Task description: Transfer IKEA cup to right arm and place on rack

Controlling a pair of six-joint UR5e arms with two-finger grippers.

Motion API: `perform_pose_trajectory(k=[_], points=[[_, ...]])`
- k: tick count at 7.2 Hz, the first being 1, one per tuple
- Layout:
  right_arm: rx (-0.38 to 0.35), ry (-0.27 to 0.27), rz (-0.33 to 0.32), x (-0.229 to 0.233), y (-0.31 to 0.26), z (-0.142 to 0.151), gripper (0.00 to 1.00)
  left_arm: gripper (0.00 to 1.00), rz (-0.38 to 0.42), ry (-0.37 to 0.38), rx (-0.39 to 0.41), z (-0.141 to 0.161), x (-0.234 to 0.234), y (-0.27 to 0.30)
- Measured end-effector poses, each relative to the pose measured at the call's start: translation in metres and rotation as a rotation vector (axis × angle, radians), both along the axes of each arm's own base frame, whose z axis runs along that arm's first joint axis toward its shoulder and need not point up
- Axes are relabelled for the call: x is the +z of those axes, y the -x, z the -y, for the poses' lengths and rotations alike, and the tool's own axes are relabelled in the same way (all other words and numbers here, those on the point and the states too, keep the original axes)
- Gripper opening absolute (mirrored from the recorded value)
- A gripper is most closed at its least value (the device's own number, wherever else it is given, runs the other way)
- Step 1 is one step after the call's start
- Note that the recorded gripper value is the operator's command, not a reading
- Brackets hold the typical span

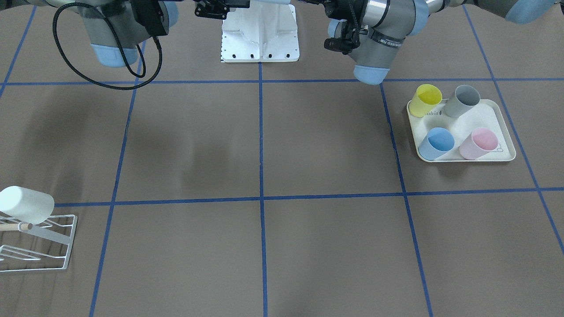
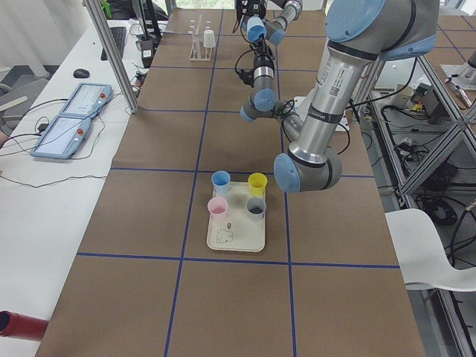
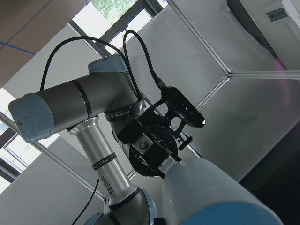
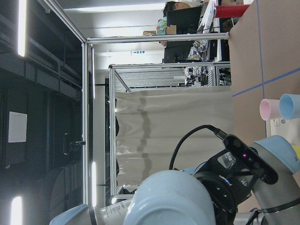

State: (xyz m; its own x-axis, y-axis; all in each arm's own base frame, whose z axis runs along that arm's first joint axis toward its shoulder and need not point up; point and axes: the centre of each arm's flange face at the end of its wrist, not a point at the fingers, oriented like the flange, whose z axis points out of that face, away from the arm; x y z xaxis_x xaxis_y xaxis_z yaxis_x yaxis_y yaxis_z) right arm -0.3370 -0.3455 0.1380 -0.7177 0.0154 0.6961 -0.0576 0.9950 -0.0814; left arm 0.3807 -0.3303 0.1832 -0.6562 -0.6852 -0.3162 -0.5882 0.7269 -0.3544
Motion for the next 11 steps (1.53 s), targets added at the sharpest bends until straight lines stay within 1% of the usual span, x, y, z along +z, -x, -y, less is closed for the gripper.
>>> perform_pose_trajectory(k=[2,3,4,5,6,7,8,9,10,11], points=[[-0.002,0.002,0.000,0.000,0.001,-0.001,0.87,0.00,0.006,0.001,-0.004,0.001,0.002,-0.002],[-0.003,0.002,0.000,0.000,0.002,-0.001,0.75,0.00,0.008,0.001,-0.005,0.002,0.002,-0.003],[-0.005,0.002,0.000,0.000,0.002,-0.002,0.58,0.00,0.008,0.001,-0.005,0.002,0.002,-0.003],[-0.006,0.003,0.000,0.000,0.003,-0.002,0.41,0.02,0.007,-0.001,-0.008,0.002,0.003,-0.003],[-0.007,0.003,-0.001,0.001,0.003,-0.002,0.25,0.28,0.008,-0.002,-0.011,0.002,0.003,-0.002],[-0.008,0.004,-0.001,0.001,0.003,-0.002,0.20,0.50,0.010,-0.002,-0.014,0.002,0.004,-0.002],[-0.009,0.004,0.000,0.001,0.003,-0.002,0.19,0.94,0.014,-0.002,-0.017,0.003,0.006,-0.002],[-0.010,0.006,-0.001,0.001,0.003,-0.002,0.19,1.00,0.013,-0.002,-0.021,0.004,0.005,-0.001],[-0.010,0.006,-0.001,0.001,0.002,-0.002,0.19,1.00,0.011,-0.003,-0.030,0.006,0.004,0.003],[-0.006,0.006,0.001,0.001,-0.001,-0.001,0.21,1.00,0.020,0.001,-0.052,0.014,0.009,0.011]])
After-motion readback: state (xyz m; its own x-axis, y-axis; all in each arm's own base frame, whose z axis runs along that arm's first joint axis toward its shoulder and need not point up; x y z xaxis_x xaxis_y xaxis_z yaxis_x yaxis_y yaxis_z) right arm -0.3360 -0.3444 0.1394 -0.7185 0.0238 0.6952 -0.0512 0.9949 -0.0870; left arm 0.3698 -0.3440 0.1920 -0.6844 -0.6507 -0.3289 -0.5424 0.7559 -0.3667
